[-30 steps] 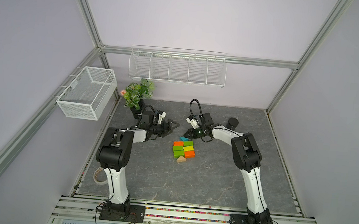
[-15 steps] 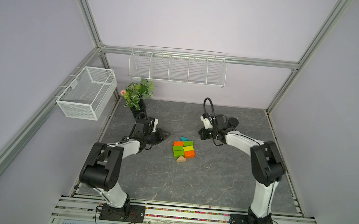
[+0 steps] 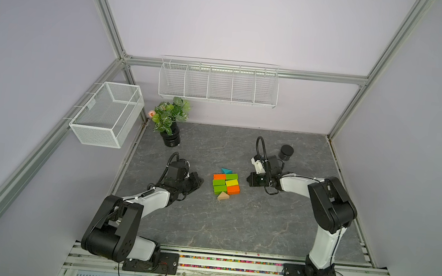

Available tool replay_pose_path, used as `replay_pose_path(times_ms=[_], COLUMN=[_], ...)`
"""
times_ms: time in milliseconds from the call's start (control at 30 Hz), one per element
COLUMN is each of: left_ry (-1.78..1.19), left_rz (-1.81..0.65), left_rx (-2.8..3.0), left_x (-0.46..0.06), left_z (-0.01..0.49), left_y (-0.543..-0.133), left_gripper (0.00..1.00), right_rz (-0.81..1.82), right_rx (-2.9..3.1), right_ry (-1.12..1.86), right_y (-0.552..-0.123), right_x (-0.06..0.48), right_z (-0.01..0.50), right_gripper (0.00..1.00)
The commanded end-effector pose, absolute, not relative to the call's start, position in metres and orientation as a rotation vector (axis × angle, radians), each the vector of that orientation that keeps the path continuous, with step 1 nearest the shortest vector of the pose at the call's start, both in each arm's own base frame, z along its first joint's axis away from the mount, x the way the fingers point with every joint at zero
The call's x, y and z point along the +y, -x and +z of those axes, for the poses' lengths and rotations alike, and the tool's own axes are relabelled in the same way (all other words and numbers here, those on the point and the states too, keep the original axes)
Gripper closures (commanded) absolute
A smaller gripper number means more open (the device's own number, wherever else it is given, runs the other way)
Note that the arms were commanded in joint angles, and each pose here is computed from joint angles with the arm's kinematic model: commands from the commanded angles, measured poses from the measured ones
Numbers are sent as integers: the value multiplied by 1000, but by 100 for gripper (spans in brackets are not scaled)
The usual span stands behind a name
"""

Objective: Assemble a piece of candy with building blocks
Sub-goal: Adjust the building block at the center of the board.

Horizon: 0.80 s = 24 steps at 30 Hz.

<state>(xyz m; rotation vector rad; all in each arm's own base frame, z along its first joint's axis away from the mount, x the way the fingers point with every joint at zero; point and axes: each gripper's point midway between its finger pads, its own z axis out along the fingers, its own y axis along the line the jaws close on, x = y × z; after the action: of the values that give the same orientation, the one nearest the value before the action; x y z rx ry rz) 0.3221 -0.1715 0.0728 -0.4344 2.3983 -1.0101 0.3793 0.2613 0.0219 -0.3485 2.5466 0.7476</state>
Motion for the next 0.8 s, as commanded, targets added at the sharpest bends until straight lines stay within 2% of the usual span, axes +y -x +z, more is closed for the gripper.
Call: replay_pose_path(times_ms=[0, 333, 767], left_ry=[479, 528, 484], left_rz=[-981, -1066, -1153], left_rx=[2404, 2459, 2469], left_x=[-175, -192, -223], left_z=[67, 31, 26], left_y=[-330, -333, -346], left_gripper=[100, 100, 100], right_rz=[788, 822, 811], right_rx=[2582, 2580, 2576], right_ry=[322, 369, 404], right_y=[-364, -361, -355], right_x=[268, 285, 286], right_z=[10, 8, 17], right_gripper=[93, 93, 93])
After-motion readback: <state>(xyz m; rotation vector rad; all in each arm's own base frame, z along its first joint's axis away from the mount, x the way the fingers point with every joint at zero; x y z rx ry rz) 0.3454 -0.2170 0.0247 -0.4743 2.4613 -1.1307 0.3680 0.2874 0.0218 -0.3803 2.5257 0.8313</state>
